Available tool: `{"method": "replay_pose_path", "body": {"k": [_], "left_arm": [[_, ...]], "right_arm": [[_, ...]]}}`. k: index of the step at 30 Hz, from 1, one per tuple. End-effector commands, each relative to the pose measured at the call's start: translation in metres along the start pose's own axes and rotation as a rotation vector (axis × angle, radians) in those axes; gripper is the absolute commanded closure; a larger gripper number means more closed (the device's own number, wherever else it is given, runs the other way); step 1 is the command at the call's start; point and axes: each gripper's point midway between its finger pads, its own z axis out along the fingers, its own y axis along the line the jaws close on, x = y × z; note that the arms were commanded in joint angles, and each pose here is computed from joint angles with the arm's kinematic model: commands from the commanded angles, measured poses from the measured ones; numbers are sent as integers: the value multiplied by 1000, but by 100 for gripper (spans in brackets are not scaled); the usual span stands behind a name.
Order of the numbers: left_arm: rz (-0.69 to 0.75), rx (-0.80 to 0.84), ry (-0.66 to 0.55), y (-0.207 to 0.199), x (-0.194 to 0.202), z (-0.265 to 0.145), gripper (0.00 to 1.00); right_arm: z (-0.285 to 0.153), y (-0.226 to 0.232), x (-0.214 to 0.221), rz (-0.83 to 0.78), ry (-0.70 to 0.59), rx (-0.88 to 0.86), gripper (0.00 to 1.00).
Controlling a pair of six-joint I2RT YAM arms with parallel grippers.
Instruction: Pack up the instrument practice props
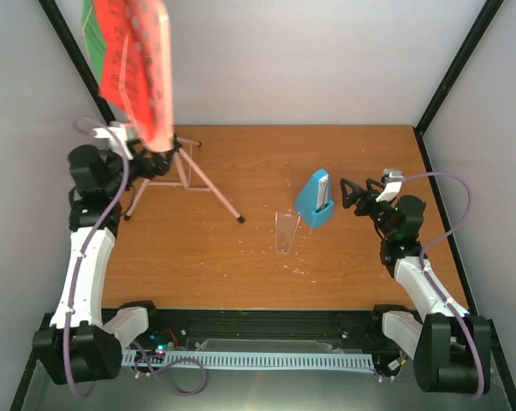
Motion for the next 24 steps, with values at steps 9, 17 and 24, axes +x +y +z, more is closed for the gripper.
{"method": "replay_pose_path", "body": {"k": [9, 17, 24], "left_arm": [[209, 251, 287, -70, 114, 17, 1], [196, 247, 286, -70, 114, 16, 0], [217, 201, 265, -64, 109, 14, 0]], "right_arm": [[21, 64, 44, -60, 174, -356, 0], [26, 34, 48, -93, 146, -131, 0], [39, 15, 58, -87, 198, -50, 4]]}}
